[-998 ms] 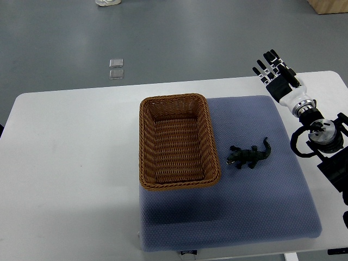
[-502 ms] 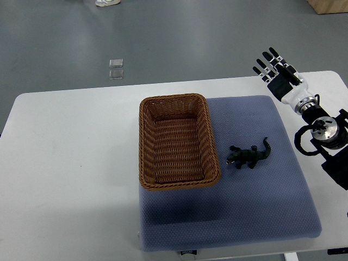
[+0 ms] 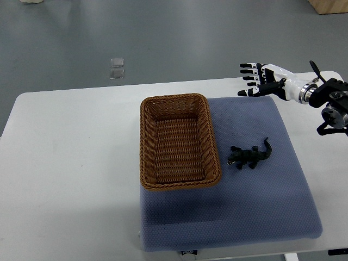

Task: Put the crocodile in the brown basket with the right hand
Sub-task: 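Move the right hand over the toy crocodile and lower it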

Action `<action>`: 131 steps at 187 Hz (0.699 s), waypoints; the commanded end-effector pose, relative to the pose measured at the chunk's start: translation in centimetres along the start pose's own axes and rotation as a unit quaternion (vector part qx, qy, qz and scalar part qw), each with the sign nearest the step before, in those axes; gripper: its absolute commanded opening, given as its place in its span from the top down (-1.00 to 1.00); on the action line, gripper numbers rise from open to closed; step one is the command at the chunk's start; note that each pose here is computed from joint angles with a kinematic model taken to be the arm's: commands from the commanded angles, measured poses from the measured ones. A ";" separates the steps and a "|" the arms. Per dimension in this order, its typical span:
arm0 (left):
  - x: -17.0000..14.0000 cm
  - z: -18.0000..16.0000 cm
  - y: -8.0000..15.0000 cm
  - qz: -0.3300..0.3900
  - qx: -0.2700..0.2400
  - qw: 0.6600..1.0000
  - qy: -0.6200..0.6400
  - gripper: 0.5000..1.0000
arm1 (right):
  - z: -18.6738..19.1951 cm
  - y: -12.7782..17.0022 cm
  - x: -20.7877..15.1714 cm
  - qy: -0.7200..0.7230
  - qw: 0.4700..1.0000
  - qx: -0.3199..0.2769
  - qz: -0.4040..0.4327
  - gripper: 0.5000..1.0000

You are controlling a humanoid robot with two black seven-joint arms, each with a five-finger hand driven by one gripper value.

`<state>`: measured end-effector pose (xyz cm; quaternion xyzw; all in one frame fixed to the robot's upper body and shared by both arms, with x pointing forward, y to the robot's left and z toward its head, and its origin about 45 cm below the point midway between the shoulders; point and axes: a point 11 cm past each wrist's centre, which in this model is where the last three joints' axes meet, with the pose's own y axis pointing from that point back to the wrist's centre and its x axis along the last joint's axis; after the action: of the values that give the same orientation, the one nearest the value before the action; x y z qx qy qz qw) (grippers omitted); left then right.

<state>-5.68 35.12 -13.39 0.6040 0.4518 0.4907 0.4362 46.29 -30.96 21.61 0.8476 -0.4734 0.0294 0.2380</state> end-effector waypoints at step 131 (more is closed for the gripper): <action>0.0 0.0 0.0 -0.001 0.001 1.000 0.000 -1.00 | -3.6 3.9 -5.7 0.313 0.912 -0.138 -0.228 -0.72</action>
<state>-5.67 35.11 -13.39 0.6037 0.4524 0.4905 0.4363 41.56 -26.79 26.80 0.8359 -0.1825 0.1879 0.4825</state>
